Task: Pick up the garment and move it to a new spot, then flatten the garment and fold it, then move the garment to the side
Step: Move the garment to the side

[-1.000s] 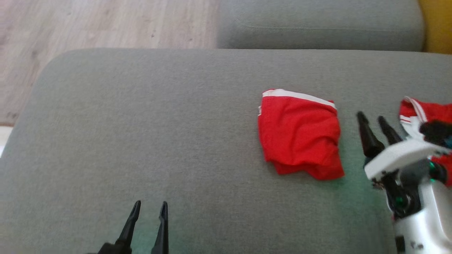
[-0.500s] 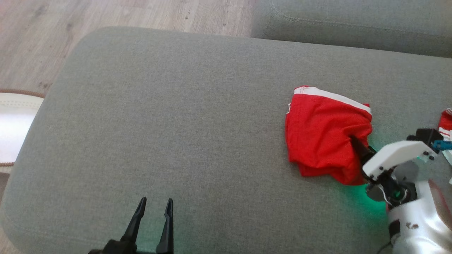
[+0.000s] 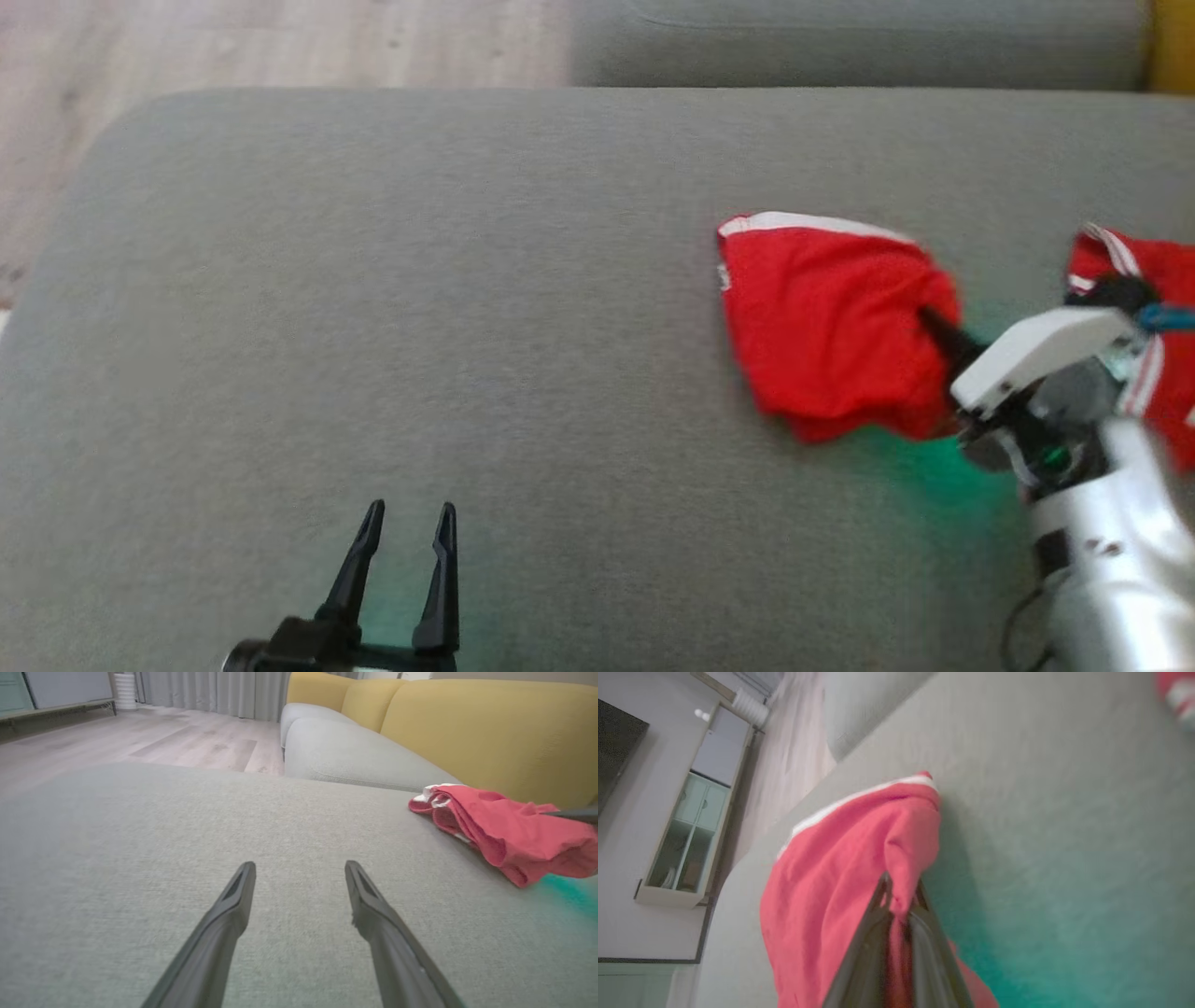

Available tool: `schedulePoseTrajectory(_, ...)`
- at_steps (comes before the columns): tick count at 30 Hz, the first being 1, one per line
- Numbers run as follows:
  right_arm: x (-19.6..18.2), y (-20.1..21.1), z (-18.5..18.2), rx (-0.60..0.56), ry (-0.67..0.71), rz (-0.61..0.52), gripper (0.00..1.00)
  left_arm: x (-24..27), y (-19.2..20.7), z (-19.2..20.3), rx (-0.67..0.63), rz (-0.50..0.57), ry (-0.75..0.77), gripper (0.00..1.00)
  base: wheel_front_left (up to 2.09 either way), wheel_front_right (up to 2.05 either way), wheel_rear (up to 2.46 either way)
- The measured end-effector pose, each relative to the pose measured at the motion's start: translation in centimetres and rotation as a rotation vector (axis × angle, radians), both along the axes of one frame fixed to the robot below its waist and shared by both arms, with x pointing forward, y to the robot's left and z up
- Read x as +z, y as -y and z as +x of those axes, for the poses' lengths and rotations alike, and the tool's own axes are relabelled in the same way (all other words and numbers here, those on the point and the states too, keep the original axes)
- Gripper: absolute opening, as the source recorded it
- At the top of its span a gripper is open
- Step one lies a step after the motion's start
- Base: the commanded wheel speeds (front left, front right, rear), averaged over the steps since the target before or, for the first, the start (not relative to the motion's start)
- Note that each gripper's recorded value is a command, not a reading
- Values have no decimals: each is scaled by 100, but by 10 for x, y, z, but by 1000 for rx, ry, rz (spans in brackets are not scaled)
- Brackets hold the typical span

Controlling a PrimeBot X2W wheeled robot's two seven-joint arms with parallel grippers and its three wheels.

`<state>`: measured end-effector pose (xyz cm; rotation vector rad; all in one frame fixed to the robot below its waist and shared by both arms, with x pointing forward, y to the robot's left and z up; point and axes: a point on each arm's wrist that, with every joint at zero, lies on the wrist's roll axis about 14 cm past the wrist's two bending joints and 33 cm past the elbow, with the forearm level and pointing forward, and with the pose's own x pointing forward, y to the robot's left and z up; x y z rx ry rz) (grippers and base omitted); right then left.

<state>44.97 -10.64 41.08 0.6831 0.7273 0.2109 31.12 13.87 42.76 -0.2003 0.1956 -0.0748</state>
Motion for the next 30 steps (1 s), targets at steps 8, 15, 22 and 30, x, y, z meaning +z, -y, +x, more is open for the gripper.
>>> schedulePoseTrajectory(8, 45, 120, 19, -110, 119, -255, 0, -2, 38, 29, -141, -17, 6, 100, 0, 0, 0)
schedulePoseTrajectory(15, 47, 210, 14, -191, 42, -491, 0, -14, 61, 47, -232, -14, -16, 100, 0, 0, 0)
schedulePoseTrajectory(22, 45, 270, 6, -204, -4, -840, 100, -22, 55, 44, -226, 3, -39, 100, 0, 0, 0)
schedulePoseTrajectory(30, 89, 258, 31, -227, 265, -986, 100, -12, 47, 40, -198, 15, -12, 100, 0, 0, 0)
